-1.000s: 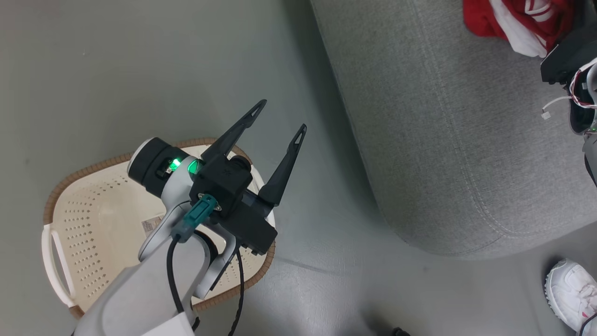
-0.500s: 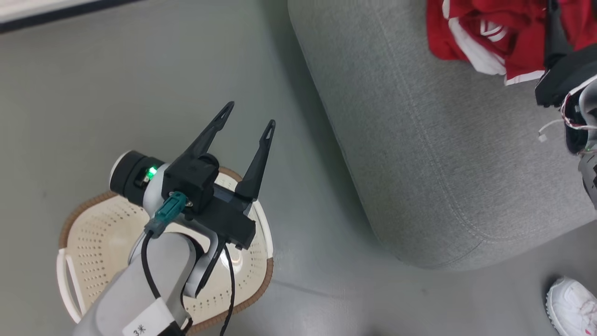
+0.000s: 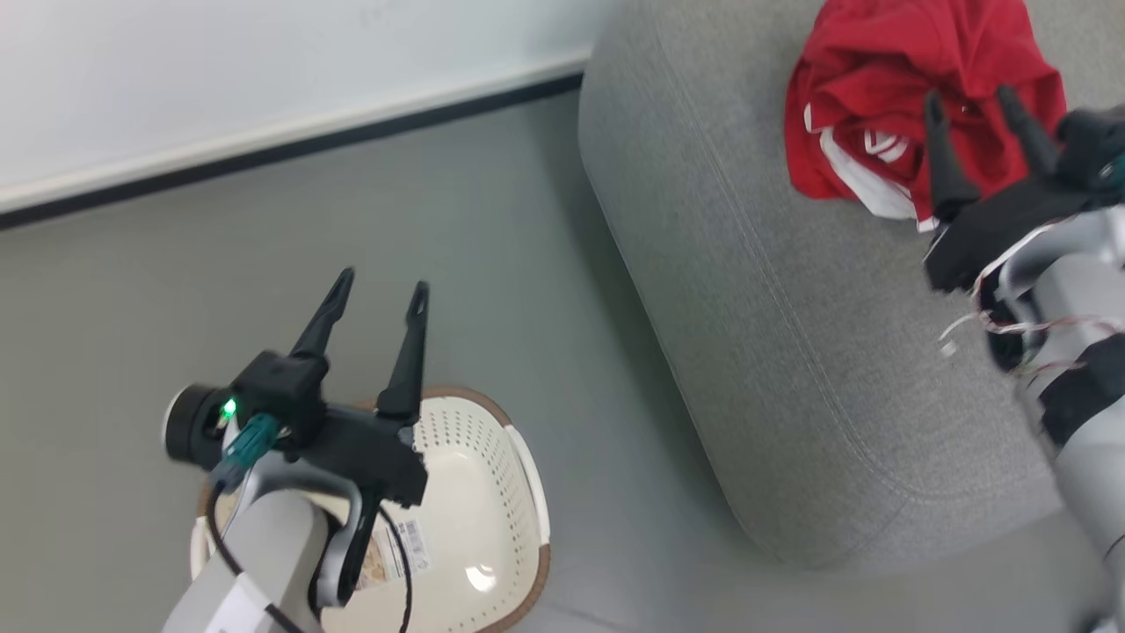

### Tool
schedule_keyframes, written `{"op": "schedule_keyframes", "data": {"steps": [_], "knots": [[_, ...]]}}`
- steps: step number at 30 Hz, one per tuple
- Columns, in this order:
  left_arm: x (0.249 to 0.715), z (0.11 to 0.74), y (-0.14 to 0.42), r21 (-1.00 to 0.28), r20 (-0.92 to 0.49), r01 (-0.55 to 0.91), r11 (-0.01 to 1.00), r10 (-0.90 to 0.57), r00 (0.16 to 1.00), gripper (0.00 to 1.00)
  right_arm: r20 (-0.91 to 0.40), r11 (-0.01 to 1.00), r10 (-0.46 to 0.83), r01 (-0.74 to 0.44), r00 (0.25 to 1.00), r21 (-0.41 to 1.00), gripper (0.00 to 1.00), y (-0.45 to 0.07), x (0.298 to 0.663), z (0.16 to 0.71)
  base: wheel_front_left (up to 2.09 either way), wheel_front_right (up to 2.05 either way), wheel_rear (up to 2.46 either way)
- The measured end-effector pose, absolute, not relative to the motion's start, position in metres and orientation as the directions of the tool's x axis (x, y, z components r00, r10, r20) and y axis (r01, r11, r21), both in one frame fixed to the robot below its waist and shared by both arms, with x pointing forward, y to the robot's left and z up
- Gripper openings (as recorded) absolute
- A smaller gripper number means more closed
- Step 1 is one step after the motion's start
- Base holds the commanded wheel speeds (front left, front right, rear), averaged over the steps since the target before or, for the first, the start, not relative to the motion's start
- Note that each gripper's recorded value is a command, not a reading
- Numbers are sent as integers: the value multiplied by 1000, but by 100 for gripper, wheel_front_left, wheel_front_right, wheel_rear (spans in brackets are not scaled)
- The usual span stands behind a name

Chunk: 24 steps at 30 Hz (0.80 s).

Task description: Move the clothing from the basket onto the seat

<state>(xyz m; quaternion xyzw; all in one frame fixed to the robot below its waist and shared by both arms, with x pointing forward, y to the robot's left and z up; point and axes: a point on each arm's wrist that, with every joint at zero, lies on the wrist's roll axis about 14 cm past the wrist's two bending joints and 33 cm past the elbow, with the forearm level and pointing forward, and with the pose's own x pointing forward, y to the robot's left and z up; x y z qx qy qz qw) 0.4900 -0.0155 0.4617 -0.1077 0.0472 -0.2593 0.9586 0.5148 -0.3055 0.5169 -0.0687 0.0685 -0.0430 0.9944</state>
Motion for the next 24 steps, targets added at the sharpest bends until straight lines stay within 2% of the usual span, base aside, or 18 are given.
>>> {"op": "schedule_keyframes", "data": {"steps": [8,15,24], "knots": [[472,463,47,-219,-67,339,915,-361,930,100,-105,998,23,-29,994,-56,100,-248,498,516,0,0,0],[435,462,98,-200,-94,214,956,-236,967,100,-87,992,126,-125,988,19,100,-194,467,508,0,0,0],[377,466,146,-207,-91,94,974,-115,989,100,-45,983,166,-162,985,92,100,-155,422,503,0,0,0]]}}
